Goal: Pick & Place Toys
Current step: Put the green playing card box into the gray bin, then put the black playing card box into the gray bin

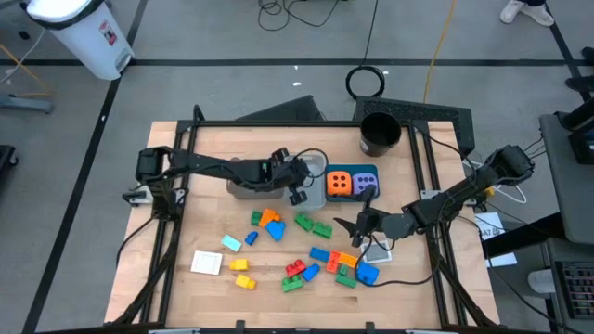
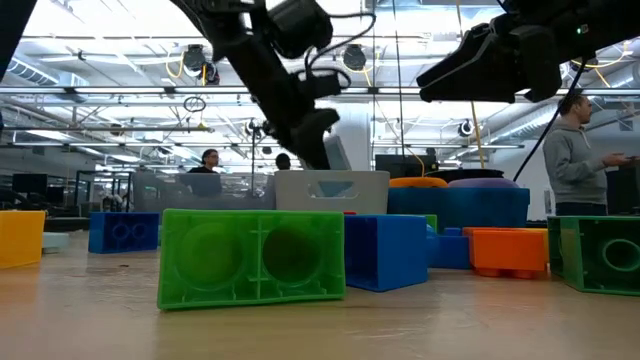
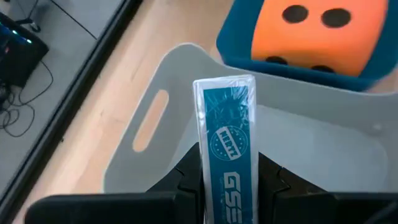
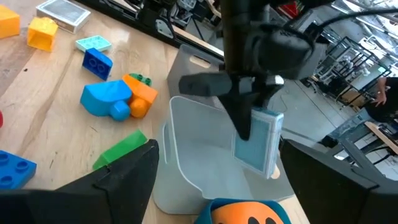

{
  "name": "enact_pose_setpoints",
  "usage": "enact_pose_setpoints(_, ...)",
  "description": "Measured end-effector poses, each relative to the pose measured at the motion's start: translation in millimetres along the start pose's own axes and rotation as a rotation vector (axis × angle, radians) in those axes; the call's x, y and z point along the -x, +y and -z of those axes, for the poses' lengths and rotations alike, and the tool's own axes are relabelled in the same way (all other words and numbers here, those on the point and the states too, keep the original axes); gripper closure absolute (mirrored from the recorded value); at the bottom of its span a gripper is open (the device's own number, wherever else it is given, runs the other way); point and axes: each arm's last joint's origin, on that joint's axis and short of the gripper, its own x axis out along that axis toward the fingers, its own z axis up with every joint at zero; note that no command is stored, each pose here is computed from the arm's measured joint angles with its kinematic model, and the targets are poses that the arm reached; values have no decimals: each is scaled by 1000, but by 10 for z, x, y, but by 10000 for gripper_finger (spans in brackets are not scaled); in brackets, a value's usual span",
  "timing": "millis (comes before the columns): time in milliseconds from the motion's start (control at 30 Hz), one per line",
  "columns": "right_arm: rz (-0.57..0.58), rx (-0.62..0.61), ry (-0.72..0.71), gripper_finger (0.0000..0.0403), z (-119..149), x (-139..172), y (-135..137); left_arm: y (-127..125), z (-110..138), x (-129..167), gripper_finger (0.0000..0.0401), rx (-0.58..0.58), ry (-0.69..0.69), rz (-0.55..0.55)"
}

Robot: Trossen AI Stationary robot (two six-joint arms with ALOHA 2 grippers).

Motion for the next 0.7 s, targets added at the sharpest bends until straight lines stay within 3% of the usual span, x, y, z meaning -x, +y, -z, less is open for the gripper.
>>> enact_pose_setpoints(167,0,1,1,78,1,0,0,30,80,-203,325,23,40,39)
enact_pose_setpoints(300,0,0,2,78,1,0,0,14,154,-304,302,19,77,-23)
enact_pose_setpoints(567,-1,7,6,78,7,0,1,-14,143,-281,263,27,66,-37)
enact_pose_setpoints(700,-1,7,7,78,7,0,1,-49,141,-262,223,23,63,-32)
